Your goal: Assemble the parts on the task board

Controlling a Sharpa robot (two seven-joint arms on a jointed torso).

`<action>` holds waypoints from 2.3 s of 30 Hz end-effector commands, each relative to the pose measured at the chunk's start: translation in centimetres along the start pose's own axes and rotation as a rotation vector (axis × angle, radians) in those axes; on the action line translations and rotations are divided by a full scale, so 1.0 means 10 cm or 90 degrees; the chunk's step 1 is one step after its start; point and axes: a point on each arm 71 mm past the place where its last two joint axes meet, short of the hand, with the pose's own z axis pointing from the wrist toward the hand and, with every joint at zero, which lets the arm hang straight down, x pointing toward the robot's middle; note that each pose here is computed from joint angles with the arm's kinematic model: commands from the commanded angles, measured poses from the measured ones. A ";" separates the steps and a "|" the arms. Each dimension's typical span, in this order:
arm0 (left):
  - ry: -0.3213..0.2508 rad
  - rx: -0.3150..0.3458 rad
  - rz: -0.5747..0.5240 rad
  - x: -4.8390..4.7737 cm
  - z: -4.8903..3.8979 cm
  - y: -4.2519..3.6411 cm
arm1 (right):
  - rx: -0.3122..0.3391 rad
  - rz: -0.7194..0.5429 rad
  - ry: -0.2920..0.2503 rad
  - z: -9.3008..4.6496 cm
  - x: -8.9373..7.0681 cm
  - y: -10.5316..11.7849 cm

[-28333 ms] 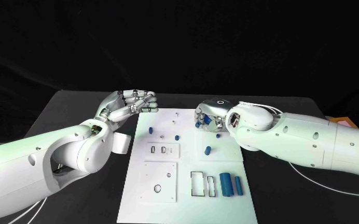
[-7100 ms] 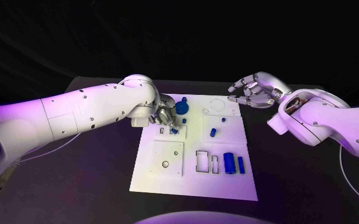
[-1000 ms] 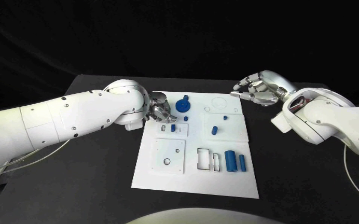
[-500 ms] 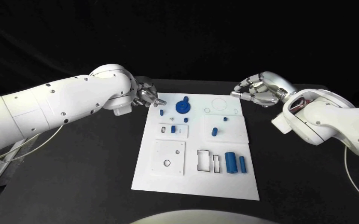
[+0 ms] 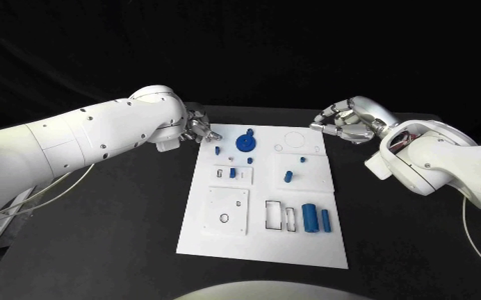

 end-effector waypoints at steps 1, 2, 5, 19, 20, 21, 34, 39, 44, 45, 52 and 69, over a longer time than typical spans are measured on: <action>0.024 0.000 0.009 0.038 0.037 -0.022 | -0.004 -0.007 0.004 0.00 0.01 0.01; 0.027 -0.001 0.010 0.047 0.050 -0.027 | -0.004 -0.007 0.004 0.01 0.02 0.01; 0.035 -0.003 0.013 0.068 0.078 -0.038 | -0.005 -0.006 0.004 0.01 0.02 0.01; 0.060 -0.005 0.027 0.128 0.122 -0.078 | -0.006 -0.005 0.004 0.01 0.04 0.01; 0.063 -0.005 0.028 0.134 0.125 -0.079 | -0.006 -0.005 0.005 0.01 0.04 0.01; 0.064 -0.006 0.029 0.139 0.128 -0.080 | -0.006 -0.005 0.005 0.01 0.04 0.01; 0.071 -0.011 0.028 0.166 0.165 -0.076 | -0.005 -0.002 0.006 0.01 0.05 0.01; 0.069 -0.013 0.027 0.163 0.174 -0.072 | -0.005 -0.004 0.004 0.01 0.05 0.01; 0.070 -0.012 0.026 0.168 0.177 -0.082 | -0.005 -0.005 0.003 0.01 0.05 0.01; 0.070 -0.012 0.025 0.169 0.178 -0.085 | -0.005 -0.005 0.003 0.01 0.05 0.01; 0.073 -0.009 0.019 0.180 0.182 -0.106 | -0.004 -0.005 0.004 0.01 0.05 0.01; 0.066 -0.002 -0.008 0.184 0.160 -0.078 | -0.004 -0.004 0.002 0.01 0.05 0.00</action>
